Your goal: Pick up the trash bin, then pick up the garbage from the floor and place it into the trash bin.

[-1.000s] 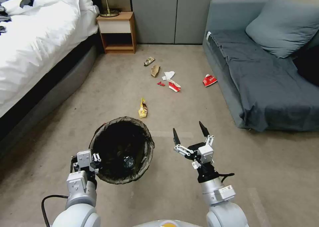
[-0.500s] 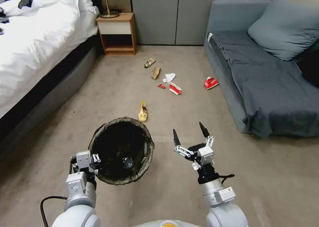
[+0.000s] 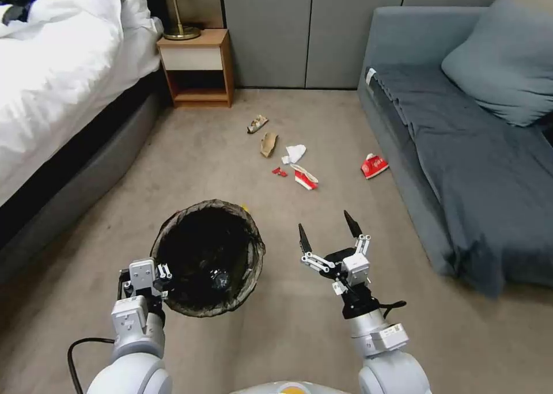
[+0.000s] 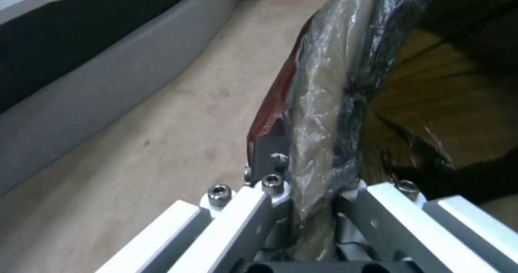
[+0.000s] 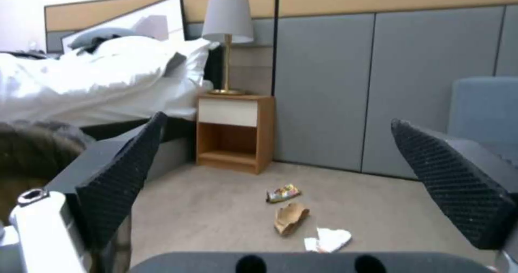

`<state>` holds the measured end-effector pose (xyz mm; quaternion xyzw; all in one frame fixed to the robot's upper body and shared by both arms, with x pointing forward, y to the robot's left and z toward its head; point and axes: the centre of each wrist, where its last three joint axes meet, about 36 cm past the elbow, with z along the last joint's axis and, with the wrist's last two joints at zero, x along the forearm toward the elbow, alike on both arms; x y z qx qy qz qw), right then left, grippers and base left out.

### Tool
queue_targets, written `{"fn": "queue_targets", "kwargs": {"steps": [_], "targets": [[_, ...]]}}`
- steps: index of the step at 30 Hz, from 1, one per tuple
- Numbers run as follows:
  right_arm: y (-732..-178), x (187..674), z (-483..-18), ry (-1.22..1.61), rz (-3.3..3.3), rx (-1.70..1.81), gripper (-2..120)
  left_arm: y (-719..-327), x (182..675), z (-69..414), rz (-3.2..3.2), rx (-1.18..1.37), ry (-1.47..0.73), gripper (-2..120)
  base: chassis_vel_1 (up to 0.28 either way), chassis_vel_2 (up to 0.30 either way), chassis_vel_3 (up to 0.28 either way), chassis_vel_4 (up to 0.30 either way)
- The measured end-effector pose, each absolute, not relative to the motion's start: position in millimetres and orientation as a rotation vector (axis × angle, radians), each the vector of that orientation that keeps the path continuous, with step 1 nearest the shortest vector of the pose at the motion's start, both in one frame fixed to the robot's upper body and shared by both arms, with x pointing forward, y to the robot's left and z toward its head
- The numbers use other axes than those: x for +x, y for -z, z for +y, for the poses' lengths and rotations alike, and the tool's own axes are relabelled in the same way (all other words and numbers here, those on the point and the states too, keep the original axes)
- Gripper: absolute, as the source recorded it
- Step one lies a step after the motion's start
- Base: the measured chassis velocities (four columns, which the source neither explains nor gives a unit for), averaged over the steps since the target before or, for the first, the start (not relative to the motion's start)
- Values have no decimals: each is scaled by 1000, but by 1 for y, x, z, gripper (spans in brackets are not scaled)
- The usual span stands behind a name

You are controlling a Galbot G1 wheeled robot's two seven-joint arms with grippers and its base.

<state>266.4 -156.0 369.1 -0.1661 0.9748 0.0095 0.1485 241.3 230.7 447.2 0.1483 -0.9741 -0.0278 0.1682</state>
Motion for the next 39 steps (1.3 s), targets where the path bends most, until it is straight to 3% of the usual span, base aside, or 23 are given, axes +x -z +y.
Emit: {"fn": "queue_targets", "kwargs": {"steps": [13,39], "targets": [[-370,268,-157,-24,2780,-513,100,-449,246,231,-2779,426,72,0,-284,277,278,-281],[-355,298,-155,-29,2905,-556,100,-465,260,255,-2788,540,13,0,7,-1,-5,6]]}}
